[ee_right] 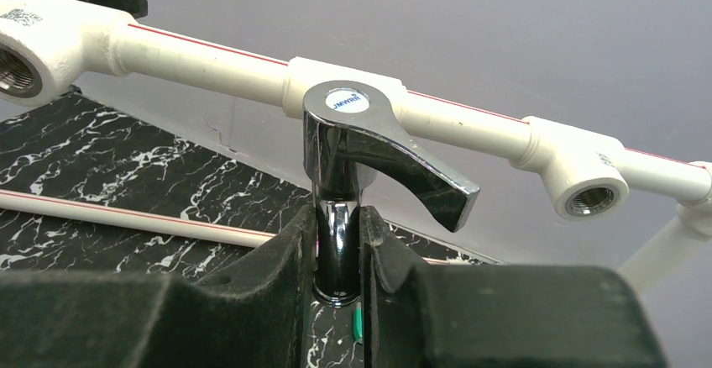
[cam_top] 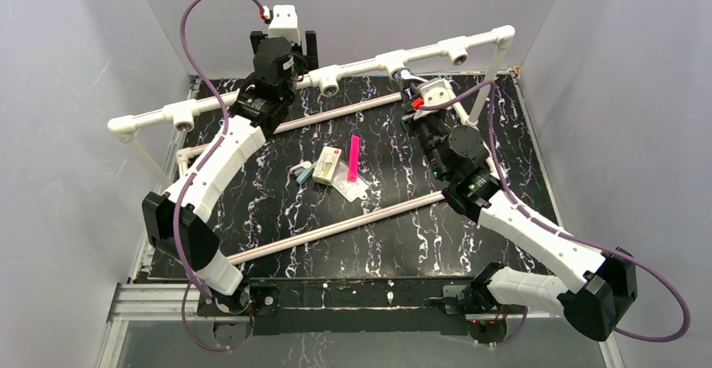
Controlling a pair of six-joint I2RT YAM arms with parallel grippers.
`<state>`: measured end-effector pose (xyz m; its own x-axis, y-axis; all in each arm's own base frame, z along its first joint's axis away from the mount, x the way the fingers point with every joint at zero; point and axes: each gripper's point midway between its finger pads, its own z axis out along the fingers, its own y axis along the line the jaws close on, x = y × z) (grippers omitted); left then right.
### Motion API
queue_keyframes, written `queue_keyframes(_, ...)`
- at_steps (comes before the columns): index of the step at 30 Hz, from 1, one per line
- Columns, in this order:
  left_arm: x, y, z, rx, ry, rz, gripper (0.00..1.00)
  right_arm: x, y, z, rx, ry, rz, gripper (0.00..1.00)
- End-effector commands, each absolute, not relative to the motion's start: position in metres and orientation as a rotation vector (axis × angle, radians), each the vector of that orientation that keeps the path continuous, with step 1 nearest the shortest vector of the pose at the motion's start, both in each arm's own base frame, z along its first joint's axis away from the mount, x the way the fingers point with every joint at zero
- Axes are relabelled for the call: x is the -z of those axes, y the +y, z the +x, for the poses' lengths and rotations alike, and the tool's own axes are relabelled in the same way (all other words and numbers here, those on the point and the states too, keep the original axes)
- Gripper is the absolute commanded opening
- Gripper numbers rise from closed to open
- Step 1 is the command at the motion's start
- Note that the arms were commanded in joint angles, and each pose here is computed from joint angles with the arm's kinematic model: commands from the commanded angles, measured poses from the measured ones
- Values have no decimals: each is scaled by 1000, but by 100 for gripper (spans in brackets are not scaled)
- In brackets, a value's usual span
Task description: Install the water faucets
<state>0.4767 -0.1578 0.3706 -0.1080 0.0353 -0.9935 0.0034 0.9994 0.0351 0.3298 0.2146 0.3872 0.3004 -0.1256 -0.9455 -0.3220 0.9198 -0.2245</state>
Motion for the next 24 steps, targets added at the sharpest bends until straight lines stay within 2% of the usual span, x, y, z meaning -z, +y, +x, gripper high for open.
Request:
queue_keyframes(1,-320,-155,464,-103,1834,108,79,-432,211,325,-163,1170,-354,1)
queue_keyframes(13,-318,-154,463,-109,1837,111,79,-438,213,321,-175,1165,-355,1)
queue_keyframes(24,-318,-156,464,-94,1838,112,79,-420,224,325,-118,1184,-404,1)
